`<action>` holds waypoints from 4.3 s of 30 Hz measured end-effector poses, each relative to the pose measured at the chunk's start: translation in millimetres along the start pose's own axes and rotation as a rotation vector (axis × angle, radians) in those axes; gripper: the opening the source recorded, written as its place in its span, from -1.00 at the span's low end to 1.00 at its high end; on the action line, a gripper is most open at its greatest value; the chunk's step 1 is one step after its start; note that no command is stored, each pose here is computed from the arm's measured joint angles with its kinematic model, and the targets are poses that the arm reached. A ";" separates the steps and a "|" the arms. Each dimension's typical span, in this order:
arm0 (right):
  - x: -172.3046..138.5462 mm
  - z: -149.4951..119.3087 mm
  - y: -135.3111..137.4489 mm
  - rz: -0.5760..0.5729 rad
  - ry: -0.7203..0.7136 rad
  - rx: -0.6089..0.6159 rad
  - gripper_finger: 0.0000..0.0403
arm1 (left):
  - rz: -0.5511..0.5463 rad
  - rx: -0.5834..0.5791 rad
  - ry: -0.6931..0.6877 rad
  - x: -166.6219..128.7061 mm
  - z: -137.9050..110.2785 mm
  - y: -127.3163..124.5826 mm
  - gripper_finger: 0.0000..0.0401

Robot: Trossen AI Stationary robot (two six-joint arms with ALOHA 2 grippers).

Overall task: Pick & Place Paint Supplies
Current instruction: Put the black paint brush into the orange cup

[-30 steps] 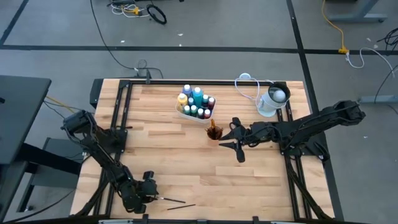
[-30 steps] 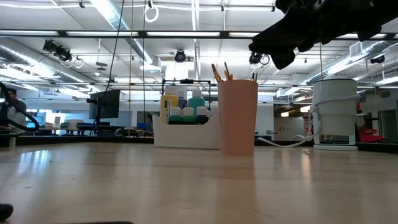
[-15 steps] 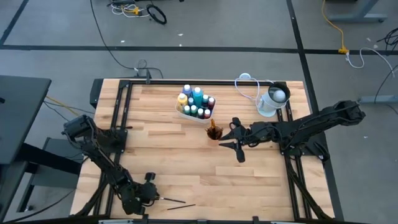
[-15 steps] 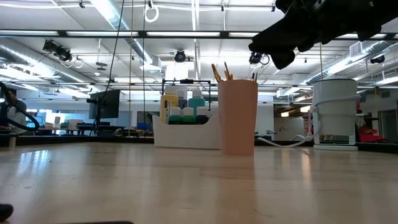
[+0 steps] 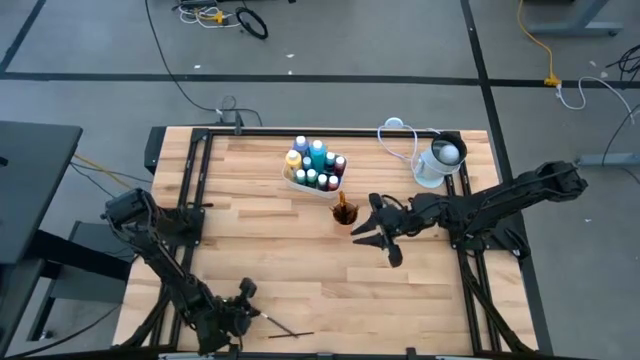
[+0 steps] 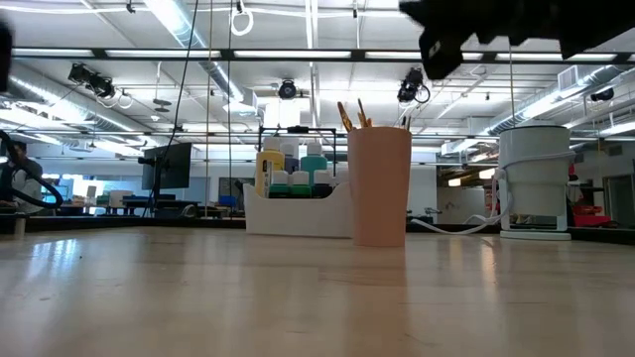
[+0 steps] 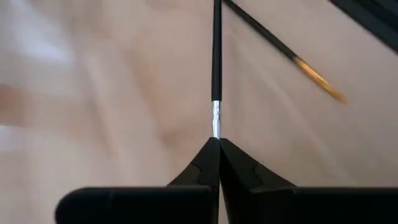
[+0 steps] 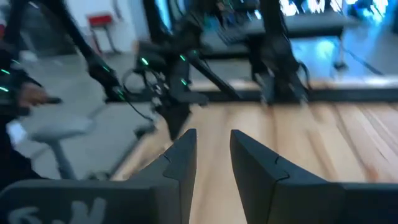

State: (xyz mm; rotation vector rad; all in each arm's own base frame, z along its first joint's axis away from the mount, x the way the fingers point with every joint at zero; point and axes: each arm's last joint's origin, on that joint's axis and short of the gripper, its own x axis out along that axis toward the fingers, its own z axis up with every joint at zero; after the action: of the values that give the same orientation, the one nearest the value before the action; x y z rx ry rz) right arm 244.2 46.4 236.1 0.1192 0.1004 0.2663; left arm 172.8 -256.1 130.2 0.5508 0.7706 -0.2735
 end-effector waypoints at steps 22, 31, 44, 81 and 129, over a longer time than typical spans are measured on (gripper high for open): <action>0.5 6.4 12.3 0.036 -0.075 0.122 -0.48 | 0.449 0.830 0.303 0.0 94.8 113.7 -0.98; 0.6 -4.2 8.1 0.016 0.038 0.197 -0.15 | 0.548 1.075 0.362 19.3 113.6 170.1 -0.98; -0.2 -9.0 1.7 -0.018 0.088 0.241 -0.07 | 0.645 1.345 0.389 27.7 125.2 228.7 -0.98; -2.1 -6.1 -16.1 -0.167 0.048 0.135 -0.93 | 0.660 1.231 0.321 33.2 118.9 257.7 -0.85; 46.7 -52.8 -39.1 -0.522 -0.077 -0.247 -0.63 | -0.224 -0.874 -0.122 8.0 45.7 143.2 -0.72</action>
State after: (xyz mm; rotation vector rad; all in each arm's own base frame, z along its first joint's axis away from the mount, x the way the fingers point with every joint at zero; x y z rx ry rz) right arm 293.0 26.9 175.0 -0.1428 0.0193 -0.2480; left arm 266.1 -163.9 204.1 -0.3753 0.7511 -0.1501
